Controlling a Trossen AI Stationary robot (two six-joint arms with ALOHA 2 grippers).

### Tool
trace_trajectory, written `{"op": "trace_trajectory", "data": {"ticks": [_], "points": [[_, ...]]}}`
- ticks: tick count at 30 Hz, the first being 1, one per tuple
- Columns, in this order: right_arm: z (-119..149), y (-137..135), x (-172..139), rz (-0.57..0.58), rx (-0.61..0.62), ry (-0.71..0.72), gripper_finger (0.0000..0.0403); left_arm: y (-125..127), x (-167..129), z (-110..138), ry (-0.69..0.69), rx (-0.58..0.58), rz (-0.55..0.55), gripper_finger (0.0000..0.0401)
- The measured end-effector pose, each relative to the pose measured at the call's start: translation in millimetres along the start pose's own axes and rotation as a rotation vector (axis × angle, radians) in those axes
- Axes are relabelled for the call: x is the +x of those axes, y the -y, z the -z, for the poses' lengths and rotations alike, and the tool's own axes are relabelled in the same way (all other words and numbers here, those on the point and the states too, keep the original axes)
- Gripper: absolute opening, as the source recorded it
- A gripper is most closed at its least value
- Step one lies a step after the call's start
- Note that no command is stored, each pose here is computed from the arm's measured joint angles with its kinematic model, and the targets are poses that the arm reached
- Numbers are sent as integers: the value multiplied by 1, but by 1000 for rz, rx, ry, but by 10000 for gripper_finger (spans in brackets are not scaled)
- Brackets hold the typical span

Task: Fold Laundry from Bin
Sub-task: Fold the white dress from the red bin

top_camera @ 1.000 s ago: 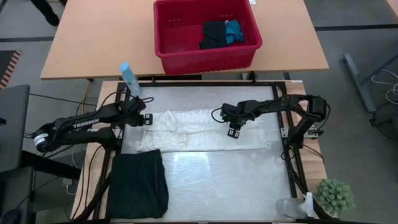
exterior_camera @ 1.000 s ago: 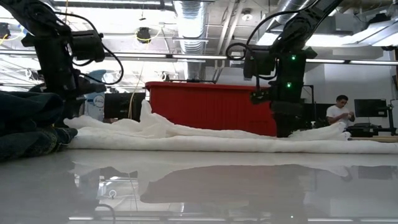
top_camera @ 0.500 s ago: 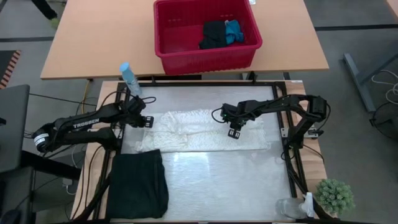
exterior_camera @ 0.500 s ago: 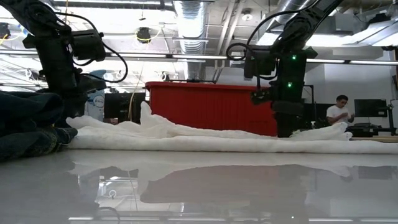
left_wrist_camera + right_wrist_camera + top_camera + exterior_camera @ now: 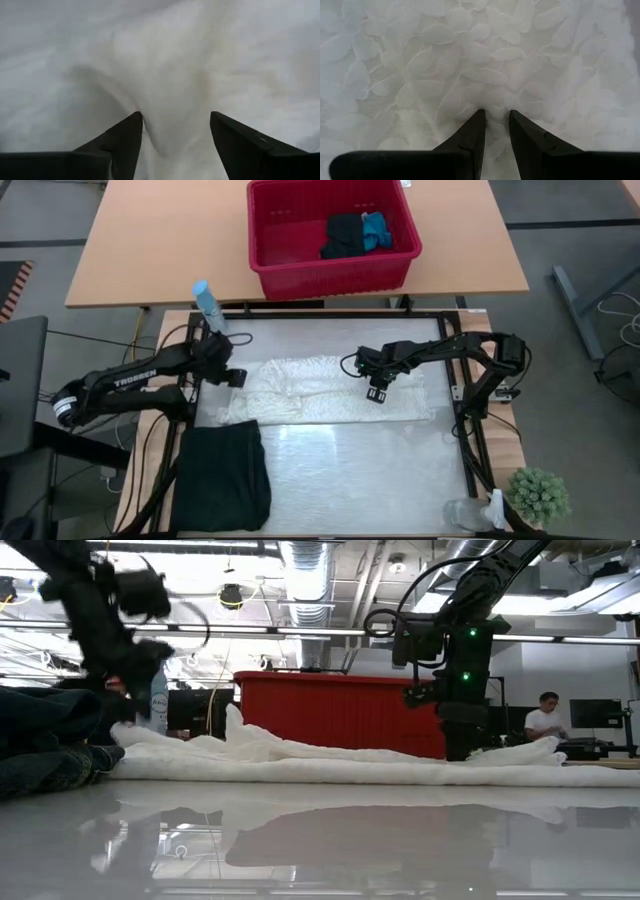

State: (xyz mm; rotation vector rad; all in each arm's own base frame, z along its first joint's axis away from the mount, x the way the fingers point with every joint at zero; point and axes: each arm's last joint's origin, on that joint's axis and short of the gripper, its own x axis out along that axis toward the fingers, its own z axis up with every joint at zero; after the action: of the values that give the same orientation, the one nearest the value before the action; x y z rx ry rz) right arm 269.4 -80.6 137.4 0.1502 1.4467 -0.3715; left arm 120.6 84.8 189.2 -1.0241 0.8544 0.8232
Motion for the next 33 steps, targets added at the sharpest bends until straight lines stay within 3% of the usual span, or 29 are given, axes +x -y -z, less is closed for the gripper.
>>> {"op": "trace_trajectory", "data": {"ticks": [4,7,16,22,27,33], "points": [[0,0,0,-1,1,5,116,16,-35,-14,131,33,53,228],[-1,0,0,-2,1,10,116,28,-47,-26,244,133,134,229],[-1,0,0,-2,2,14,116,45,3,-51,185,451,159,229],[-2,0,0,-2,2,18,116,42,38,-54,51,524,91,229],[-3,0,0,-3,4,30,116,44,50,-57,30,571,112,227],[-3,0,0,-3,5,35,116,46,51,-56,34,613,105,175]]}}
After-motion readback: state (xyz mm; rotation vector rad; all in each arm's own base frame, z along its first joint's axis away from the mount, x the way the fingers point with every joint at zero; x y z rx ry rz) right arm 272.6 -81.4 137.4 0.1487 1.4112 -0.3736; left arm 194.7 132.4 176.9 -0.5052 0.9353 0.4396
